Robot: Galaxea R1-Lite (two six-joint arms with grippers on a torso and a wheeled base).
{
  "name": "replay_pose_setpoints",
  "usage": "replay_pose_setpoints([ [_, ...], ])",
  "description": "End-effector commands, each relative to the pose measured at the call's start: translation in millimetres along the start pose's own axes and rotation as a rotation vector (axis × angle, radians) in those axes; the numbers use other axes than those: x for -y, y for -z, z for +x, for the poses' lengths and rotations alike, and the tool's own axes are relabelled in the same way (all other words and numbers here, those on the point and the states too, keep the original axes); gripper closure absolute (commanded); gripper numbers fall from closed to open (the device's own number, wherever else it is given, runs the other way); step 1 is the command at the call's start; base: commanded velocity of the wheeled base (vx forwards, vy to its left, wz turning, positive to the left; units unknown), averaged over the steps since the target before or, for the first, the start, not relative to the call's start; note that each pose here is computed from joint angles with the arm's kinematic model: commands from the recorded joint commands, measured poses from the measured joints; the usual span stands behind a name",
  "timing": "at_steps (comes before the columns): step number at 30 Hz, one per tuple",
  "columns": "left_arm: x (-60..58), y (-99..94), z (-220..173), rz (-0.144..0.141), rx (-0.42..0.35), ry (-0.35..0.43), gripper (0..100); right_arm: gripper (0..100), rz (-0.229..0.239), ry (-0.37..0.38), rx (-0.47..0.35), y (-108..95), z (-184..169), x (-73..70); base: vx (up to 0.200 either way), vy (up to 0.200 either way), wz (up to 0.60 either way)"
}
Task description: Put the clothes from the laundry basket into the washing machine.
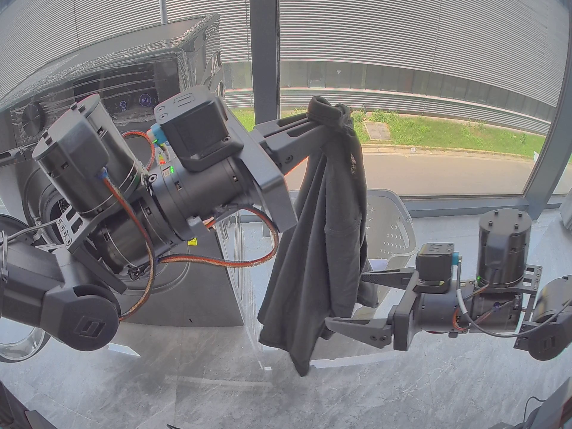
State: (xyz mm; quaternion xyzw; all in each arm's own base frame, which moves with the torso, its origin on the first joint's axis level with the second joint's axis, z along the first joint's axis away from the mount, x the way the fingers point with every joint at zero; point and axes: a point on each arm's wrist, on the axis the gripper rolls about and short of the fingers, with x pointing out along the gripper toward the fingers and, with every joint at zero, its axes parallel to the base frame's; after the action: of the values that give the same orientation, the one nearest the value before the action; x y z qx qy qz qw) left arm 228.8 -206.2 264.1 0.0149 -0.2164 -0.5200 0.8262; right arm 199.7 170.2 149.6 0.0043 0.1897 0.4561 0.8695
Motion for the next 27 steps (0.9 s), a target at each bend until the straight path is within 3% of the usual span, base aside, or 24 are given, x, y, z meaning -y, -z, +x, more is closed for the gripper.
replay_pose_setpoints([
  [1, -2.2, 1.6, 6.3, 0.001, 0.007, 0.001, 100, 0, 0.015, -0.011, -0.065, 8.7, 34.6, 6.2, 0.000, 0.000, 0.00],
  [9, -5.9, -4.4, 15.3, 0.017, 0.042, 0.001, 100, 0, 0.033, 0.045, -0.056, 4.4, 62.3, 27.3, 0.000, 0.000, 0.00],
  [10, -5.9, -3.6, 15.5, 0.015, 0.039, 0.001, 100, 0, 0.051, 0.116, -0.040, 1.3, 67.3, 35.4, 0.000, 0.000, 0.00],
  [13, -6.0, -3.0, 15.7, 0.015, 0.038, 0.001, 100, 0, 0.092, 0.170, -0.017, -3.0, 65.9, 37.4, 0.000, 0.000, 0.00],
  [18, -5.7, -2.3, 15.4, 0.012, 0.035, 0.001, 100, 0, 0.106, 0.262, 0.028, -11.4, 53.8, 35.8, 0.000, 0.000, 0.00],
  [27, -5.0, -3.7, 15.9, 0.013, 0.040, 0.004, 100, 0, 0.122, 0.252, 0.010, -6.4, 56.7, 35.4, 0.000, 0.000, 0.00],
])
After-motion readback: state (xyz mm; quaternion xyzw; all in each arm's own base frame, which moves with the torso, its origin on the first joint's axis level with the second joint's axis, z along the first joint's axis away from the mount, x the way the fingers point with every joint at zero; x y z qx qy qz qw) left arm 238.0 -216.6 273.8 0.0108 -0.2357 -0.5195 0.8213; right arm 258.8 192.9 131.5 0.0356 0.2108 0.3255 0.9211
